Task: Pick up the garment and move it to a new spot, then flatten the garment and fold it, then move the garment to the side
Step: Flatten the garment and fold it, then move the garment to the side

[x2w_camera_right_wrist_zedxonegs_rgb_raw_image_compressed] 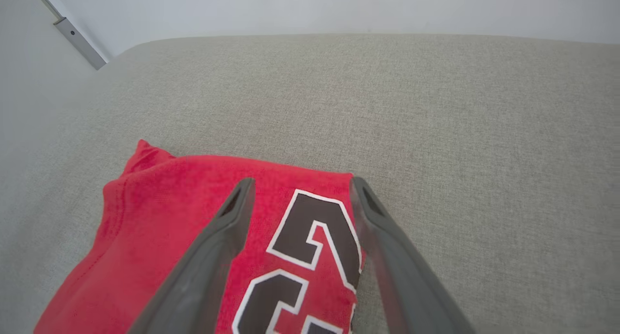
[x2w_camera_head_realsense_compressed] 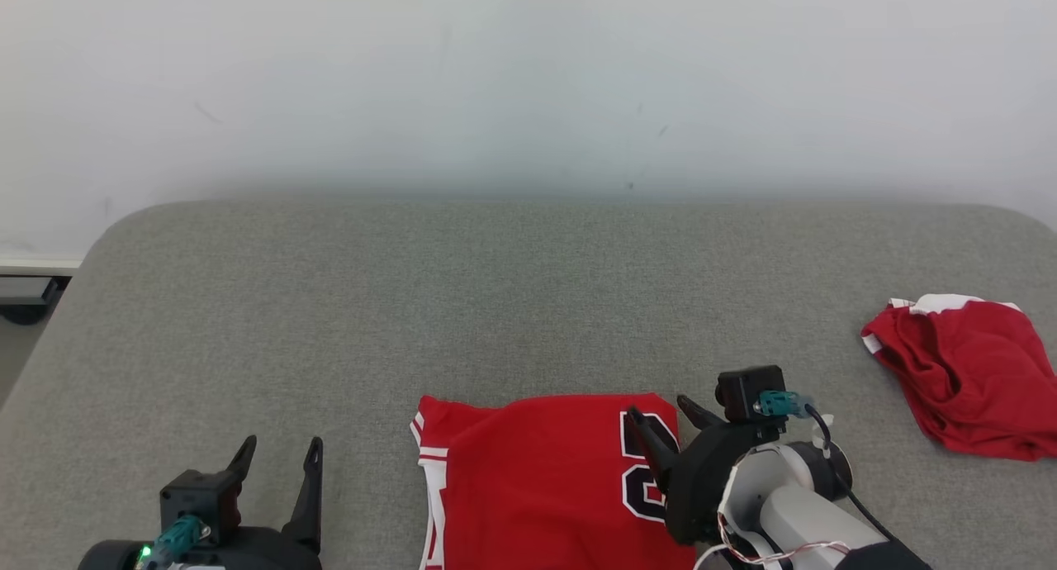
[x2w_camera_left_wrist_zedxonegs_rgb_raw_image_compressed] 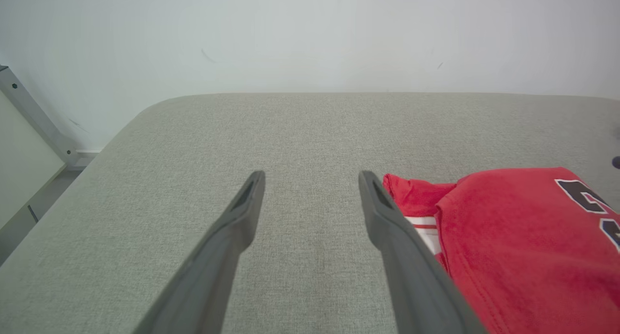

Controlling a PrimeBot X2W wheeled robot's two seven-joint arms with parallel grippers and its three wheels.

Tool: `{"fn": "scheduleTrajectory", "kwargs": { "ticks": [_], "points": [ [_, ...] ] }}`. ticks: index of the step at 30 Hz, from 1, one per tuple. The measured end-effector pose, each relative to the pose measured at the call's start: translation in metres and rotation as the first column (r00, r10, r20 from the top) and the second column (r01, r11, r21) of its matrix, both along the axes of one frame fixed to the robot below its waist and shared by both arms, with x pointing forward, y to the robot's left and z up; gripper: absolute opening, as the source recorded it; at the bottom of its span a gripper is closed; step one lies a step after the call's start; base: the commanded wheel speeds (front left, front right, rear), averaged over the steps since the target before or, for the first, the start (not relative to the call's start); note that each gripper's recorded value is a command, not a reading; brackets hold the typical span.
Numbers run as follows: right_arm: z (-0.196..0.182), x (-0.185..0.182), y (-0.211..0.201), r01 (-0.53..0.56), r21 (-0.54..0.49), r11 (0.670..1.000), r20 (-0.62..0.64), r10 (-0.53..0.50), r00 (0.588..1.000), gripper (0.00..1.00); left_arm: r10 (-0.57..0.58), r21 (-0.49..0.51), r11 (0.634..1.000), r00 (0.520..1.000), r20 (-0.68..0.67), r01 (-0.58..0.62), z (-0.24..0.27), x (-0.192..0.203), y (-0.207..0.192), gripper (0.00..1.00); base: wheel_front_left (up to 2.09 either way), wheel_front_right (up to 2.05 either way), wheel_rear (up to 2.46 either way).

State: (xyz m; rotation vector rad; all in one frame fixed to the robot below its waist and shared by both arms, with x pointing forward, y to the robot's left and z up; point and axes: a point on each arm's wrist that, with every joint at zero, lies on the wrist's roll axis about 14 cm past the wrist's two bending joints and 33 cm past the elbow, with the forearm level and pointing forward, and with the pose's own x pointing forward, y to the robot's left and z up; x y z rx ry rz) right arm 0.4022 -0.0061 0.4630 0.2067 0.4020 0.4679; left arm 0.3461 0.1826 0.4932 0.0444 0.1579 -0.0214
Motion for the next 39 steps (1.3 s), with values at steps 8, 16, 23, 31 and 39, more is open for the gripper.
{"fn": "scheduleTrajectory", "kwargs": {
  "ticks": [8,16,23,31,39],
  "points": [
    [-0.027,-0.012,-0.025,0.077,0.001,0.997,-0.089,-0.077,0.993,1.0,-0.016,-0.002,1.0,1.0,-0.004,0.016,-0.001,0.005,-0.006,1.0,0.0,0.0,0.0],
    [-0.037,-0.017,-0.034,0.104,-0.003,0.995,-0.152,-0.104,0.983,1.0,-0.023,-0.005,1.0,1.0,-0.008,0.023,-0.001,0.007,-0.008,1.0,0.0,0.0,0.0],
    [-0.052,-0.025,-0.031,0.09,-0.025,0.996,-0.244,-0.093,0.965,1.0,-0.024,-0.007,1.0,0.999,-0.022,0.024,-0.003,0.008,-0.009,1.0,0.0,0.0,0.0],
    [-0.065,-0.031,-0.027,0.067,-0.059,0.996,-0.327,-0.082,0.941,1.0,-0.013,-0.01,1.0,0.999,-0.033,0.013,-0.006,0.008,-0.006,1.0,0.0,0.0,0.0],
    [-0.071,-0.034,-0.028,0.05,-0.091,0.995,-0.372,-0.081,0.925,0.6,-0.01,-0.012,1.0,1.0,-0.023,0.01,-0.002,0.012,-0.006,1.0,0.0,0.0,0.0]
  ]
}}
